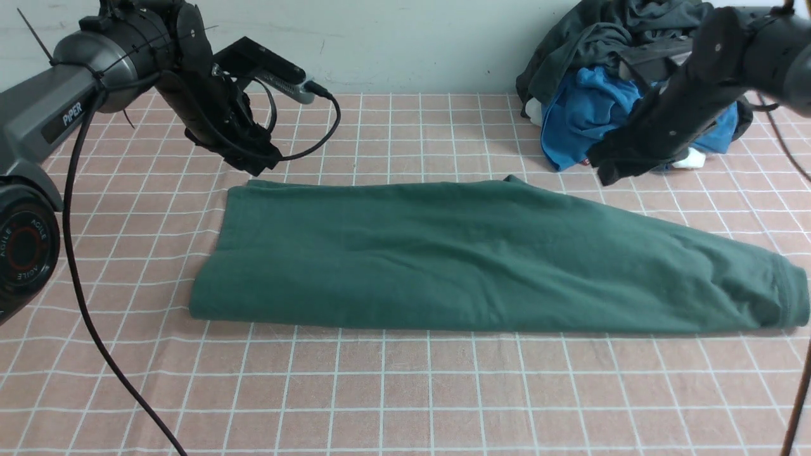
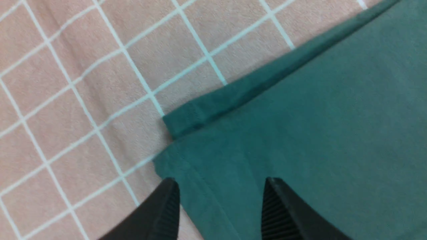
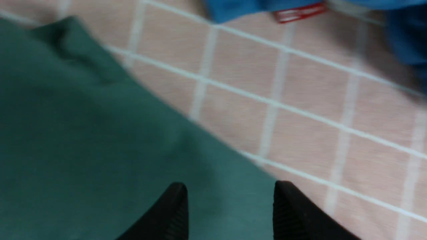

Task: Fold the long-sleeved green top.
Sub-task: Use both arms to drag the lower edge of the fabric forward and fold it over the upper edge, then use the right arm to clamp the right edge of the fabric

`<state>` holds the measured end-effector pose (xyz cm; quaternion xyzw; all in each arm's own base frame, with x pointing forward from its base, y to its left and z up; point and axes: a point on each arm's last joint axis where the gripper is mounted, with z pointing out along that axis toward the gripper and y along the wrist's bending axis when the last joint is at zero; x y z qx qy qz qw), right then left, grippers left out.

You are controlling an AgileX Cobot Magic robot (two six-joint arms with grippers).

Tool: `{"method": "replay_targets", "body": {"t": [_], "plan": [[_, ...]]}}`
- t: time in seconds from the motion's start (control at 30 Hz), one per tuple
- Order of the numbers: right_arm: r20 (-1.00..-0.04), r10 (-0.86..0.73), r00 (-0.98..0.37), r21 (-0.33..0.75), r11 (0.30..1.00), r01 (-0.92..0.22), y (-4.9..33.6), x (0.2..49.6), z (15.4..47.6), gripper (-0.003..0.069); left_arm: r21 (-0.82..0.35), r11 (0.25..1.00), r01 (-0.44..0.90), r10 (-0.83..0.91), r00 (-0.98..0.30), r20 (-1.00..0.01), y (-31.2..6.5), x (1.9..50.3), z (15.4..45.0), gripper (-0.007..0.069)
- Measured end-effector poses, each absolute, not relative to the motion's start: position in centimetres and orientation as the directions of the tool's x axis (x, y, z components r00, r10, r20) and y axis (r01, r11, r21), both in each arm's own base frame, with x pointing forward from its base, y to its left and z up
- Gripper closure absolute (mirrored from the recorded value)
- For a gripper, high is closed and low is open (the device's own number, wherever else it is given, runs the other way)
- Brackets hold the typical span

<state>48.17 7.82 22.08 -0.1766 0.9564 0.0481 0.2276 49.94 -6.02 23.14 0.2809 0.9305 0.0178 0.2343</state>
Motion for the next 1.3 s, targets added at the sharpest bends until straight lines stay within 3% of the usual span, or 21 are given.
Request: {"method": "replay_targets", "body": {"t": [0.17,0.37,0.47,0.67,0.97,1.13,1.3], "plan": [[-0.470,-0.416,-0.779,0.092,0.854,-0.511,13.9,47.7,19.7,0.0395,0.091,0.812,0.577,0.573,-0.757,-0.313,-8.2,48.2,23.1,0.0440],[-0.468,-0.430,-0.772,0.079,0.850,-0.521,14.3,47.9,18.7,0.0466,0.040,0.800,0.599,0.586,-0.766,-0.266,-9.7,47.1,23.1,0.0608],[-0.452,-0.426,-0.784,0.068,0.859,-0.507,13.2,47.8,19.2,0.0495,0.015,0.814,0.581,0.565,-0.784,-0.257,-9.7,46.6,23.2,0.0624],[-0.309,-0.392,-0.866,0.088,0.895,-0.437,8.6,46.5,21.6,0.0538,-0.046,0.825,0.563,0.548,-0.818,-0.176,-9.5,44.7,21.5,0.0629],[-0.325,-0.319,-0.890,0.105,0.923,-0.369,4.7,41.1,26.9,0.0617,-0.114,0.828,0.549,0.554,-0.833,0.015,-8.7,41.1,16.5,0.0629],[-0.307,-0.299,-0.903,0.075,0.939,-0.337,3.2,38.5,25.5,0.0648,-0.108,0.829,0.549,0.553,-0.833,0.005,-8.7,41.0,16.5,0.0629],[-0.270,-0.195,-0.943,0.056,0.974,-0.218,-0.8,37.3,22.0,0.0654,-0.105,0.829,0.549,0.552,-0.834,-0.001,-8.7,41.0,16.4,0.0629]]}}
